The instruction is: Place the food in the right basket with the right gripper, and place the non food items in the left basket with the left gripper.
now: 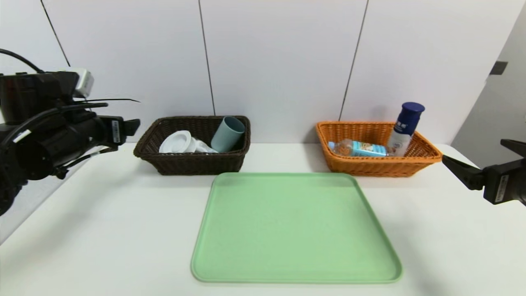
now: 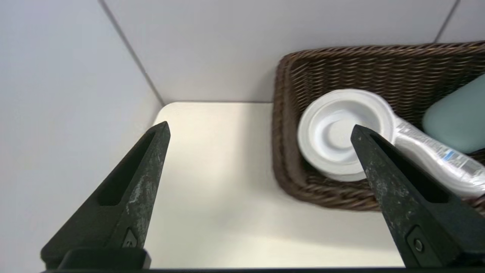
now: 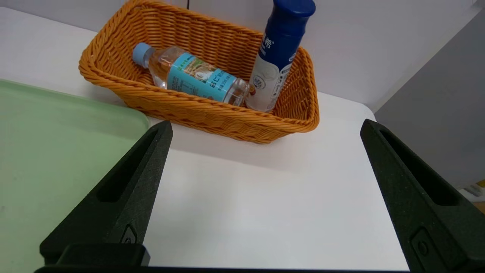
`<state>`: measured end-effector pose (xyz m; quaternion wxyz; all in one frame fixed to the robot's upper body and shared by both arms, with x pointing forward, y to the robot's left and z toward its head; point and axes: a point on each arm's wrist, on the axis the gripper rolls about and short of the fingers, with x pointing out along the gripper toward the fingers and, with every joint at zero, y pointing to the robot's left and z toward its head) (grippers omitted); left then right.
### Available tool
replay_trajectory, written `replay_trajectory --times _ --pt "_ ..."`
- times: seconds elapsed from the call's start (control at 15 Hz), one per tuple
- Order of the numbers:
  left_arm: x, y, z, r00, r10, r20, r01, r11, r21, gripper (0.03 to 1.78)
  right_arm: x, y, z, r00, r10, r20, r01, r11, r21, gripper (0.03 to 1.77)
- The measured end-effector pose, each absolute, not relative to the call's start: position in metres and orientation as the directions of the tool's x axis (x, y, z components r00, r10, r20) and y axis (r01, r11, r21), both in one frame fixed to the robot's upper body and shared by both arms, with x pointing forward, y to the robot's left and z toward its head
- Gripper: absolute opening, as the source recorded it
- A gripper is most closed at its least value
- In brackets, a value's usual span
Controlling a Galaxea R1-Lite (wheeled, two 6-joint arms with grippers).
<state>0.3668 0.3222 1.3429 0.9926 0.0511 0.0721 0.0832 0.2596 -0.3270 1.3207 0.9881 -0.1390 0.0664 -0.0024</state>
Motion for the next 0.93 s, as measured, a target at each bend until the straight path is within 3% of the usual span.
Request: replay_trajectory --times 0.47,0.93 --pt "0.287 0.331 1.334 0.960 0.225 -0.166 -0.205 0.970 0.132 1.69 0.230 -0.331 1.328 0.992 -0.037 -0.118 0.002 0.960 -0.281 1.71" --pt "0.225 0.332 1.311 0.964 0.225 -0.145 -0.210 0.972 0.108 1.69 0.185 -0.338 1.301 0.994 -0.025 -0.109 -0.006 0.961 -0.275 1.71"
